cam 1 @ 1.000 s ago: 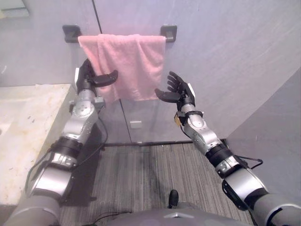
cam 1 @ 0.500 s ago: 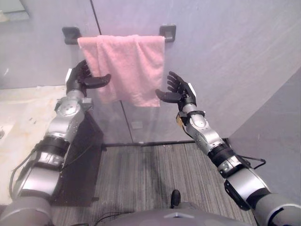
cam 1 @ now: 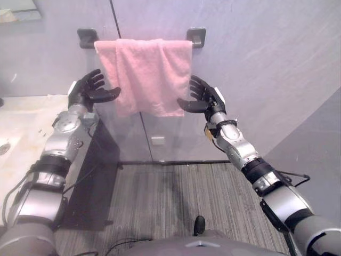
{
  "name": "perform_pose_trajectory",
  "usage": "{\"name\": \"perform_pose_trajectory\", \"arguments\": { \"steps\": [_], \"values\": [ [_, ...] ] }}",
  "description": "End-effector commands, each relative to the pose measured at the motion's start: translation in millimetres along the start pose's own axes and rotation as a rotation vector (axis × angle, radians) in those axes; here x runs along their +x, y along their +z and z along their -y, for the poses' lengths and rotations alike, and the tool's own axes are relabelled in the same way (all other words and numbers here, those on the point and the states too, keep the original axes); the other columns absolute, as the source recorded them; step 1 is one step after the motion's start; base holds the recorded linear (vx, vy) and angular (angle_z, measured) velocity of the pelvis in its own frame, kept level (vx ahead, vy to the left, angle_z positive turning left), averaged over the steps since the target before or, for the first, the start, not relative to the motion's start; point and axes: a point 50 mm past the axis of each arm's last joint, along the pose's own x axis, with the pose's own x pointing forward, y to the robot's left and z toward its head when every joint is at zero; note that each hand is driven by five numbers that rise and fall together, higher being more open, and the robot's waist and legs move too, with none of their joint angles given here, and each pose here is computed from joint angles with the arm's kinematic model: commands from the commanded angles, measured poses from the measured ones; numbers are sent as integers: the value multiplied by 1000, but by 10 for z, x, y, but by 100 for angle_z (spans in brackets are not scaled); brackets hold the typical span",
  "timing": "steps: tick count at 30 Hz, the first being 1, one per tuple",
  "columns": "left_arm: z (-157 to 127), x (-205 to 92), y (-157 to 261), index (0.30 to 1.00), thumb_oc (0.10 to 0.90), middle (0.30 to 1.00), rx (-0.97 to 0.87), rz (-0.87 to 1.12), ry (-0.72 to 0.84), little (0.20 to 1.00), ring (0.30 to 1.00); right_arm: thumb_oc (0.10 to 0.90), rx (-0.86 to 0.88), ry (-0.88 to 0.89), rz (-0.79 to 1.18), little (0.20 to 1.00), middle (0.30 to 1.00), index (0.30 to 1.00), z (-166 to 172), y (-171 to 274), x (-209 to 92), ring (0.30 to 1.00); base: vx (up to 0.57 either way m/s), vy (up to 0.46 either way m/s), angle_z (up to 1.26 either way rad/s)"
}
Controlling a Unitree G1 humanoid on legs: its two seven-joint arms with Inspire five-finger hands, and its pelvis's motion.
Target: Organize the bathroom.
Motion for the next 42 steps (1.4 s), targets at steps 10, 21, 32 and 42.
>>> {"name": "perform_pose_trajectory", "arguments": {
  "steps": [10, 21, 32, 42],
  "values": [
    [-138, 57, 704, 900, 800, 900, 114, 270, 3, 900, 900, 400, -60, 50, 325, 300, 300, 300, -26, 876, 309, 300, 2, -1, 0],
    [-165, 37, 605, 900, 800, 900, 123, 252, 20, 900, 900, 400, -55, 23, 323, 300, 300, 300, 24, 817, 274, 300, 0, 0, 0],
    [-236, -21, 537, 900, 800, 900, 121, 244, 55, 900, 900, 400, -24, -173, 223, 300, 300, 300, 322, 499, 144, 300, 0, 0, 0],
    [-173, -26, 576, 900, 800, 900, 53, 272, 5, 900, 900, 400, -25, -140, 219, 300, 300, 300, 224, 429, 125, 300, 0, 0, 0]
  ]
}}
